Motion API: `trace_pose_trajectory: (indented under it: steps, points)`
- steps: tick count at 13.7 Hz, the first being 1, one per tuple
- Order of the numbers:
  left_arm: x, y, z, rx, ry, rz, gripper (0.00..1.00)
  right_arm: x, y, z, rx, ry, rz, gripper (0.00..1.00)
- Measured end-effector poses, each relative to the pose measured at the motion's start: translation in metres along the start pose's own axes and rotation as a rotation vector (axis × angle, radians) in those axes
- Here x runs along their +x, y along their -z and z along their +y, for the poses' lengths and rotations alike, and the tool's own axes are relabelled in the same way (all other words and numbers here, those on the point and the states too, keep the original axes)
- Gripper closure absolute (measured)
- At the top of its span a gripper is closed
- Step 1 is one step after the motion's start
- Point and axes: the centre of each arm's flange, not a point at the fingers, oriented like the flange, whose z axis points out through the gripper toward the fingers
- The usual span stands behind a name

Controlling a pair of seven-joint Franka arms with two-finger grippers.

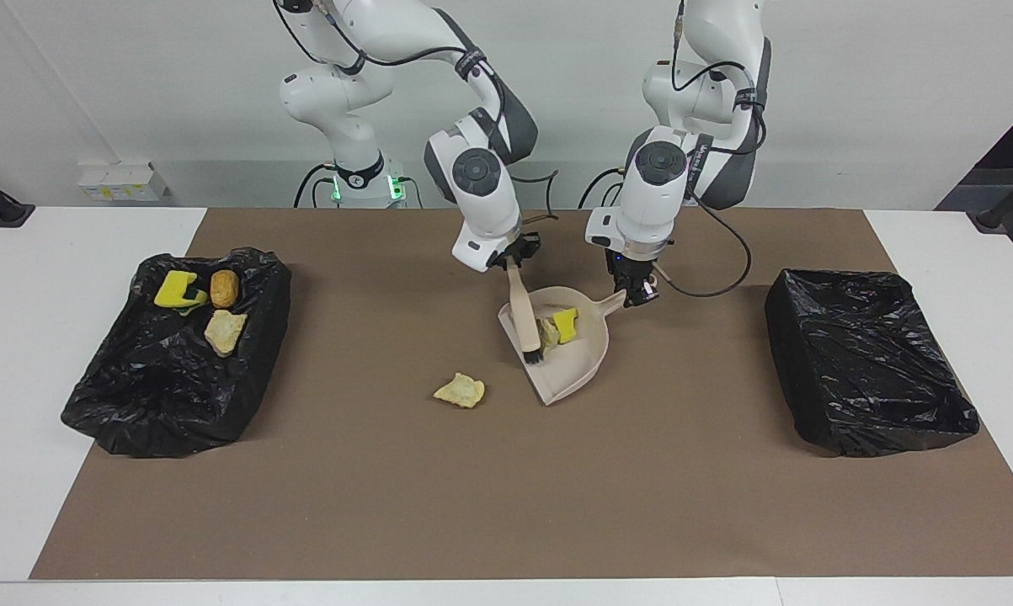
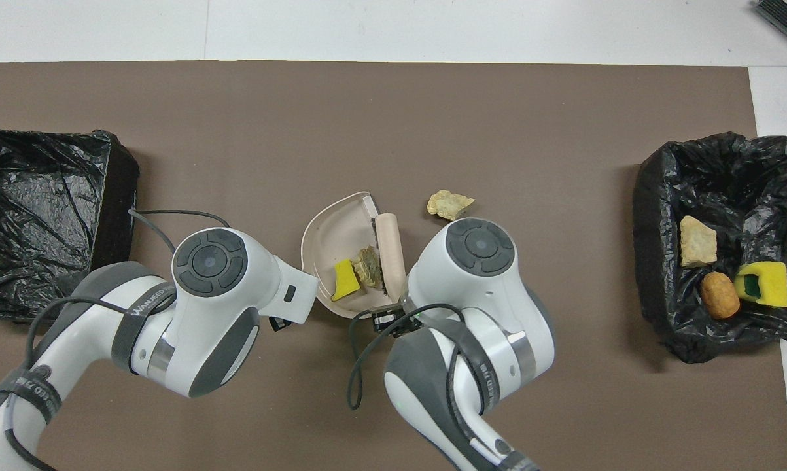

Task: Sweep and dump trash in bin
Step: 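Sweep the sponge and bread pieces into the dustpan with the right gripper's brush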

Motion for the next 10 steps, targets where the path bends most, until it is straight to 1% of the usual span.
trace_pose_trajectory:
  steps: [3, 5, 8, 10]
  points:
    - [-0.001, -0.001, -0.001, -0.001, 0.011, 0.000, 0.69, 0.023, 0.042, 0.059, -0.106, -0.040, 0.018, 0.74]
    - [-0.002, -0.001, -0.003, -0.005, 0.031, 0.014, 0.69, 0.034, 0.056, 0.092, -0.180, -0.064, 0.043, 0.74]
    - [-0.008, -0.003, -0.010, -0.022, 0.108, 0.046, 0.69, 0.050, 0.056, 0.132, -0.287, -0.075, 0.075, 0.74]
    - [-0.008, -0.004, -0.011, -0.021, 0.144, 0.051, 0.69, 0.063, 0.046, 0.150, -0.325, -0.059, 0.084, 0.74]
